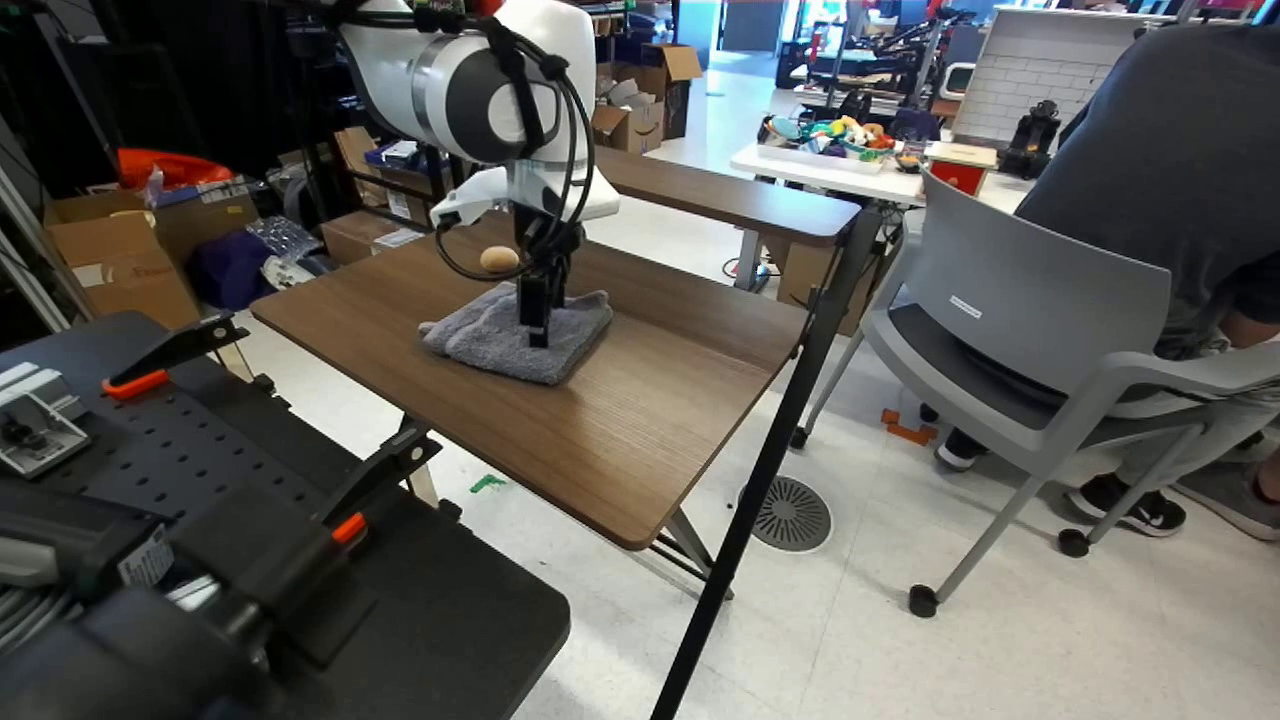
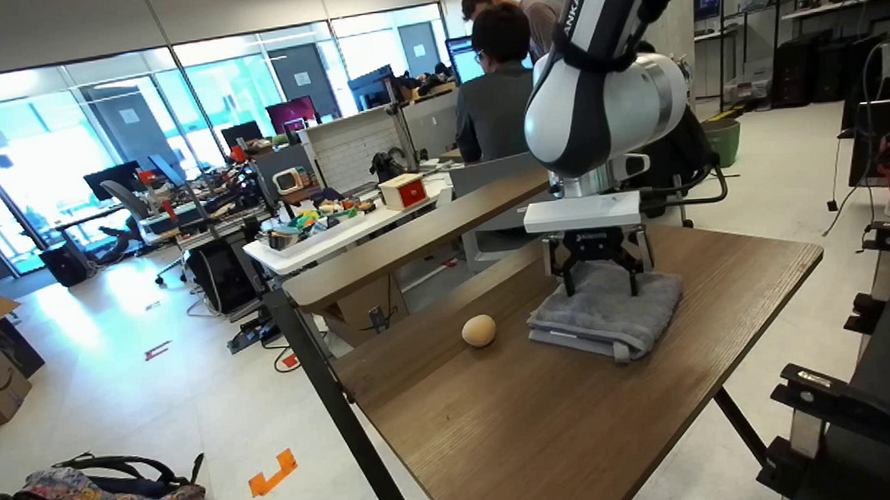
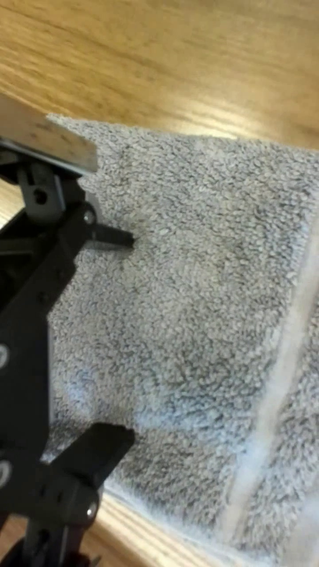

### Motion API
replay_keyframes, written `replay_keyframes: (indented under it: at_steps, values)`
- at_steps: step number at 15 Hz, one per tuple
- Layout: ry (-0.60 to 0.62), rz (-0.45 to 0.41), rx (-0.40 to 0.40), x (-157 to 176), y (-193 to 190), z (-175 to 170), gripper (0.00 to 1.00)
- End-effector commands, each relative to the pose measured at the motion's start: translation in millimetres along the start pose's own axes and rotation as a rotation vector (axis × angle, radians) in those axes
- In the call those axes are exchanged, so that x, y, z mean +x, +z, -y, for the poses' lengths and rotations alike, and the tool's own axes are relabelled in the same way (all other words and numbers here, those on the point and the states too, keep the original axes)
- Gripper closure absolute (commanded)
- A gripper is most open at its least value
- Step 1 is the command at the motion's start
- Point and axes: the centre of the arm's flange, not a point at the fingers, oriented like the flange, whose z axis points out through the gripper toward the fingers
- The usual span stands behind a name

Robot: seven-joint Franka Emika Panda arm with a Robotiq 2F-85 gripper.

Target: Wipe the table with the towel then move the plush toy

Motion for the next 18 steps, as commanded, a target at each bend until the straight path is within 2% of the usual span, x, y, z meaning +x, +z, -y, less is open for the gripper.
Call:
replay_keyframes:
  at_steps: [1,4,5,10,15,17,18]
  values:
    - [-0.082,0.047,0.006,-28.1,-9.1,-39.8,0.0]
    - [-0.125,0.062,0.017,-40.1,-9.7,-52.7,0.0]
    - [-0.128,0.074,0.044,-44.8,-12.6,-53.9,0.0]
    - [-0.101,0.157,0.251,-65.4,-39.2,-47.5,0.0]
    - [-0.101,0.248,0.385,-69.8,-71.9,-44.8,0.0]
    - [-0.098,0.279,0.409,-67.7,-83.4,-43.3,0.0]
    - [-0.102,0.256,0.386,-66.4,-82.5,-43.1,0.0]
